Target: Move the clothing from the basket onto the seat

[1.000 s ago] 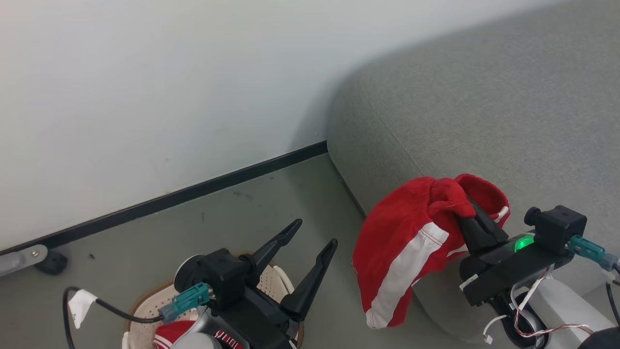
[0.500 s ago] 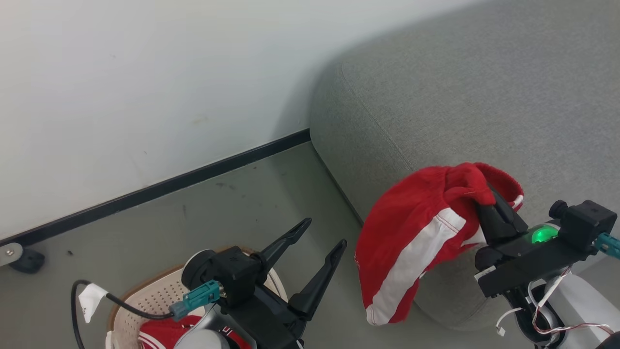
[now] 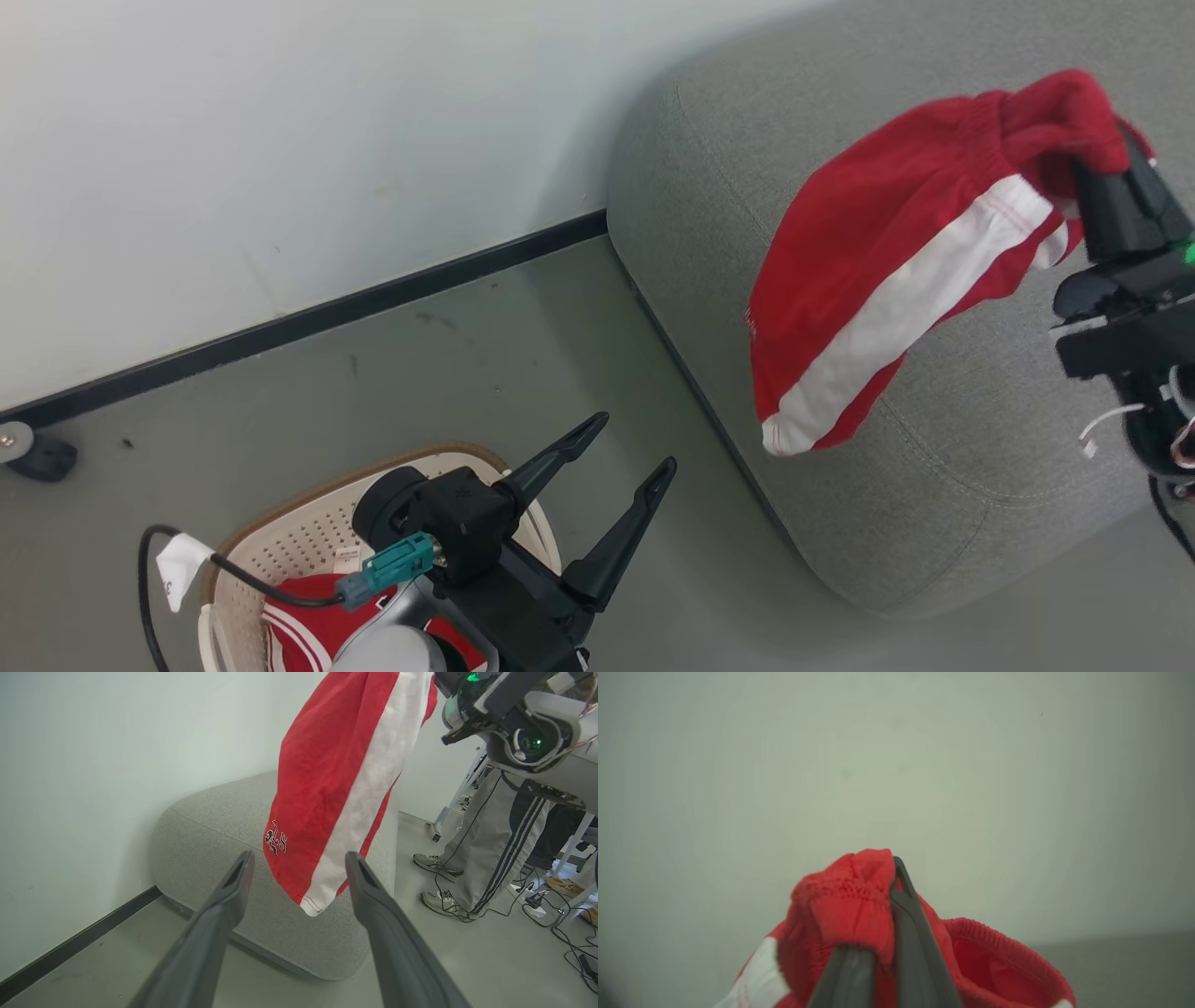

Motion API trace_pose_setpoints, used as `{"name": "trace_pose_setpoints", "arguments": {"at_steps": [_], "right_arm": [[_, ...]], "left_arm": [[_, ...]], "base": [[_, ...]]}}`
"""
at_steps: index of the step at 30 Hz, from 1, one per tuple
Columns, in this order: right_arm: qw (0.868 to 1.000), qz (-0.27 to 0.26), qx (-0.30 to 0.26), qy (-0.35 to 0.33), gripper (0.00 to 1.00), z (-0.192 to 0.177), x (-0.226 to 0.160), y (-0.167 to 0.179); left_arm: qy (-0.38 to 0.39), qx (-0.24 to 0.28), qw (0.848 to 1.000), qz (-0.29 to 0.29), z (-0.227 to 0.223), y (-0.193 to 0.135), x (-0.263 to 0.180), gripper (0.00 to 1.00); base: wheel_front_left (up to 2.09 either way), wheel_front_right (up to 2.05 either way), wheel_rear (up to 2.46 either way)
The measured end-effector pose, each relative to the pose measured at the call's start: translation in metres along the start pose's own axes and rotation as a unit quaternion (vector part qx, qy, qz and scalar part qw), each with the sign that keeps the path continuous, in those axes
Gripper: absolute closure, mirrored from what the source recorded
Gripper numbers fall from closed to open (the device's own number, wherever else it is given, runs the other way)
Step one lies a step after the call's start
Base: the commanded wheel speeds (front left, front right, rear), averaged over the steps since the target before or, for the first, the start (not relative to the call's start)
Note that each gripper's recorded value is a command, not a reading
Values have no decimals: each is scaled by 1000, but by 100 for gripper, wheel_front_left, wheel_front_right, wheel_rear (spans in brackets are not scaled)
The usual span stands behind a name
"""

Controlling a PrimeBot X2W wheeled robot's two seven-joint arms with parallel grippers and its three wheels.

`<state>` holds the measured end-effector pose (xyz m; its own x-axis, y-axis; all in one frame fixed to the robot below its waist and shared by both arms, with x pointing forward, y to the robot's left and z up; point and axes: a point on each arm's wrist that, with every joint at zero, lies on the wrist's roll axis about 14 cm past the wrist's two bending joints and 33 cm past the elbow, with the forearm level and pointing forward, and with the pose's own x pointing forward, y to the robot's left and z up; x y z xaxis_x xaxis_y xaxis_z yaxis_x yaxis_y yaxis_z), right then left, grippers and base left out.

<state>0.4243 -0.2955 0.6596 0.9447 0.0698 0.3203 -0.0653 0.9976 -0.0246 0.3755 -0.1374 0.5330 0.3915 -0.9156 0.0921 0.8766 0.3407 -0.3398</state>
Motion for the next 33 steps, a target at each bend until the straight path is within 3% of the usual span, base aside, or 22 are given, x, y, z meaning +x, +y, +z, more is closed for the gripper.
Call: {"name": "trace_pose_setpoints", "arguments": {"at_steps": [16, 33], "right_arm": [[994, -63, -87, -4, 100, 22, 46, -80], [983, -123, -131, 22, 100, -8, 90, -138]], "left_arm": [[-3, -13, 1000, -7, -3, 18, 1, 0], [12, -28, 1000, 4, -27, 64, 1, 0]], "base": [[0, 0, 0], [0, 0, 0]]}}
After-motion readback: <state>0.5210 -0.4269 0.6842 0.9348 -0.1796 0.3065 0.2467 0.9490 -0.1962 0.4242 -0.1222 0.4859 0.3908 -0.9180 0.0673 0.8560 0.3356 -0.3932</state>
